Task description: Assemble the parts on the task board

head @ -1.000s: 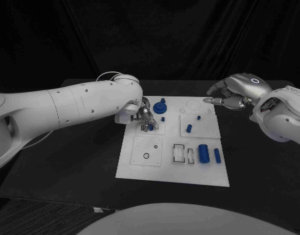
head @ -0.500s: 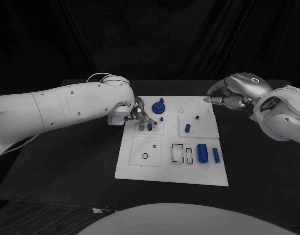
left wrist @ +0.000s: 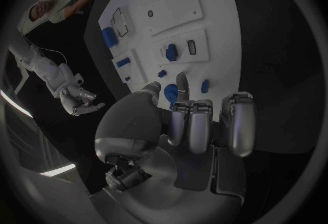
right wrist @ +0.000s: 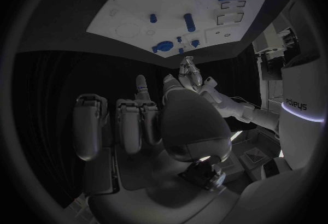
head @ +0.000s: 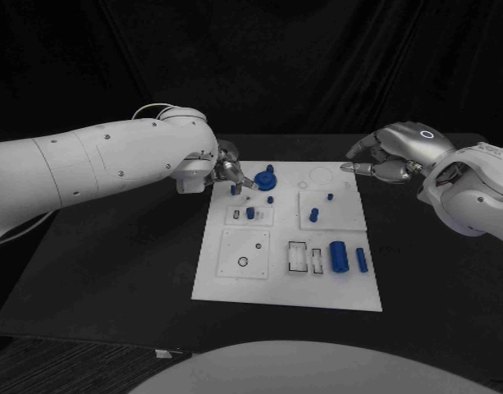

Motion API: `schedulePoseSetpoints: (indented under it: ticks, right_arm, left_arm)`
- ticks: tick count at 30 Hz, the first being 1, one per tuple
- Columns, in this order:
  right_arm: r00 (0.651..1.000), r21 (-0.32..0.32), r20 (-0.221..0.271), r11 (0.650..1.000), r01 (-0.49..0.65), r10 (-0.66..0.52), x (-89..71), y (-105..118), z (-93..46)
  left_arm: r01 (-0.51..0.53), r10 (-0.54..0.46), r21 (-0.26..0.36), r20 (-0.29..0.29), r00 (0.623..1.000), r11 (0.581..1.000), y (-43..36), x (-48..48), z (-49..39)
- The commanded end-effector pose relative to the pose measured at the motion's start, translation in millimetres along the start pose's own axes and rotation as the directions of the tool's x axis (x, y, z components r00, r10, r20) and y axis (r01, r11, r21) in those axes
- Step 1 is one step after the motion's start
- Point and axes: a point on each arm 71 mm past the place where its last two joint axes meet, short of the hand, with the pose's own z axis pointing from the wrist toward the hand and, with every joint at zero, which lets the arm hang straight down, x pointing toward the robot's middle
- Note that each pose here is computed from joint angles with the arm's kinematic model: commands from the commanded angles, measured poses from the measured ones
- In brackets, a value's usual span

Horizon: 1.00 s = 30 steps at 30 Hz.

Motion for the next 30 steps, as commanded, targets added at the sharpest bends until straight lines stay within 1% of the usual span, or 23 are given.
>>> schedulePoseSetpoints:
  ticks: [1, 4, 7, 16, 19, 22, 30]
  right_arm:
    - [1.0, 0.007, 0.005, 1.0, 0.0, 0.0, 0.6, -0.2, -0.1]
    - [1.0, 0.007, 0.003, 1.0, 0.0, 0.0, 1.4, -0.3, -0.2]
    - [1.0, 0.007, 0.001, 1.0, -0.001, 0.001, 2.5, -0.1, -0.4]
    - [1.0, 0.008, -0.006, 1.0, -0.004, 0.004, 5.7, -0.4, -1.8]
    - [1.0, 0.01, -0.008, 1.0, -0.004, 0.004, 6.3, -1.0, -2.3]
    - [1.0, 0.012, -0.007, 1.0, -0.004, 0.004, 6.4, -1.7, -3.0]
    - [1.0, 0.016, -0.011, 1.0, -0.003, 0.003, 6.9, -2.7, -3.5]
  left_arm:
    - [-0.037, 0.04, 0.04, -0.07, 0.997, 0.999, -6.8, 2.0, 1.4]
    - [-0.047, 0.051, 0.042, -0.083, 0.995, 0.998, -10.7, 1.7, 3.9]
    - [-0.055, 0.059, 0.038, -0.094, 0.994, 0.998, -13.1, 1.3, 6.1]
    - [-0.063, 0.065, 0.027, -0.108, 0.992, 0.998, -15.3, -0.3, 11.2]
    - [-0.059, 0.063, 0.041, -0.103, 0.993, 0.997, -17.4, -0.3, 11.9]
    - [-0.049, 0.055, 0.069, -0.087, 0.995, 0.996, -20.6, -0.6, 12.2]
    - [-0.028, 0.034, 0.104, -0.054, 0.998, 0.994, -22.7, -2.8, 12.6]
